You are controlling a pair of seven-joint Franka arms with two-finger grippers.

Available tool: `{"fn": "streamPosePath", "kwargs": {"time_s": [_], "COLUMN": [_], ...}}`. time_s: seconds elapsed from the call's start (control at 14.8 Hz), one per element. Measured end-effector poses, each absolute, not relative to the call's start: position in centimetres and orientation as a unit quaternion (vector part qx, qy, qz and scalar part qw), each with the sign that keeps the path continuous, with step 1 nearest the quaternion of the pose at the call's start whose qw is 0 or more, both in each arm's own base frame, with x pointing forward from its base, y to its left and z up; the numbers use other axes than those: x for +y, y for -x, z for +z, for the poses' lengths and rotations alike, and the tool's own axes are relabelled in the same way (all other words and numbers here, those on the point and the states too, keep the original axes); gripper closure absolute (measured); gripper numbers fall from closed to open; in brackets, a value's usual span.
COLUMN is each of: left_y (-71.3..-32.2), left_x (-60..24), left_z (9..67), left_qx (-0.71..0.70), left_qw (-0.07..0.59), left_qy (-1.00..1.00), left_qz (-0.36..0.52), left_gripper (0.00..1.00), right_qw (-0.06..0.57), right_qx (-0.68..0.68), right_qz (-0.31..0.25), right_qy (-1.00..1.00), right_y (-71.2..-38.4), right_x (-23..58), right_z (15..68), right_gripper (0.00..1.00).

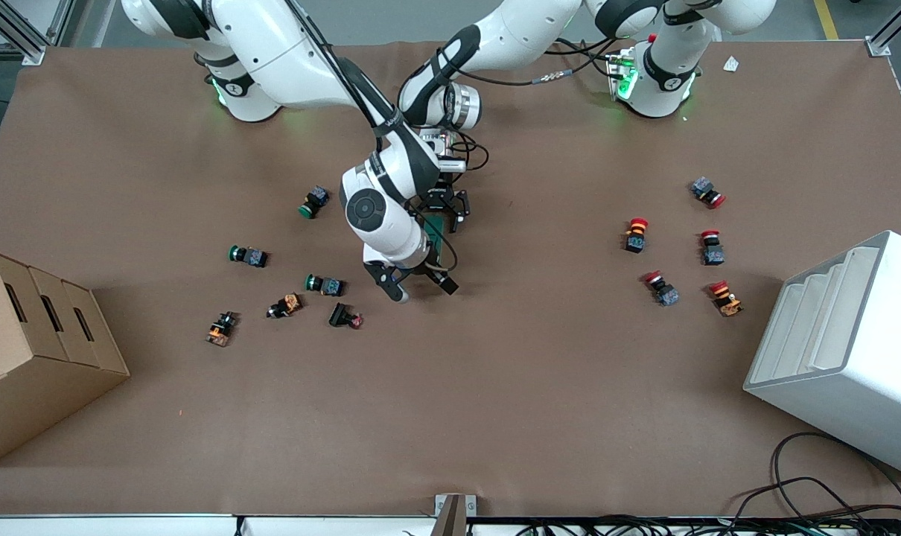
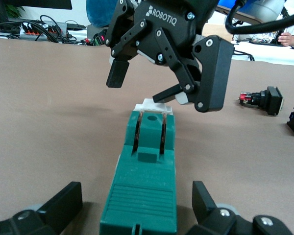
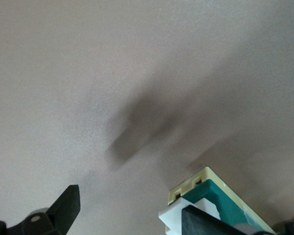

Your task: Close load switch with both arms

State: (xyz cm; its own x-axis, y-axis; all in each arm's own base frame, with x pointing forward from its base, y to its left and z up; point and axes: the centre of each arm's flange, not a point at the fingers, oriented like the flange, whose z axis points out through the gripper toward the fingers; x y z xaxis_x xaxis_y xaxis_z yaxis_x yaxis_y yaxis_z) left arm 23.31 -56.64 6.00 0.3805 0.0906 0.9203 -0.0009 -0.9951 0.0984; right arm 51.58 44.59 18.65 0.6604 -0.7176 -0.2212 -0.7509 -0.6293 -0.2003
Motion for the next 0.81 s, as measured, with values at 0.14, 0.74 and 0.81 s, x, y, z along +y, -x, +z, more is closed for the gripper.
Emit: {"fn": "streamPosePath", "kwargs": {"time_s": [0.14, 0.74, 0.81], "left_y": [-23.3, -23.9, -24.0], "left_x": [-56.7, -57.3, -57.4], "left_z": [6.0, 6.7, 6.9], "left_qx": [0.027, 0.021, 0.022], "left_qw": [0.041, 0.016, 0.012], "left_qy": [-0.831, -0.847, -0.850], "left_qz": [0.555, 0.531, 0.526], "left_gripper": [0.00, 0.00, 0.00], "right_qw": [0.141, 0.129, 0.124], "right_qx": [0.408, 0.332, 0.311], "right_qz": [0.057, 0.085, 0.082], "right_qy": [0.900, 0.930, 0.939], "right_y": [-52.1, -61.3, -62.1], "right_x": [44.5, 33.3, 31.2], "right_z": [18.8, 26.2, 27.6], "right_gripper": [0.00, 0.00, 0.00]}}
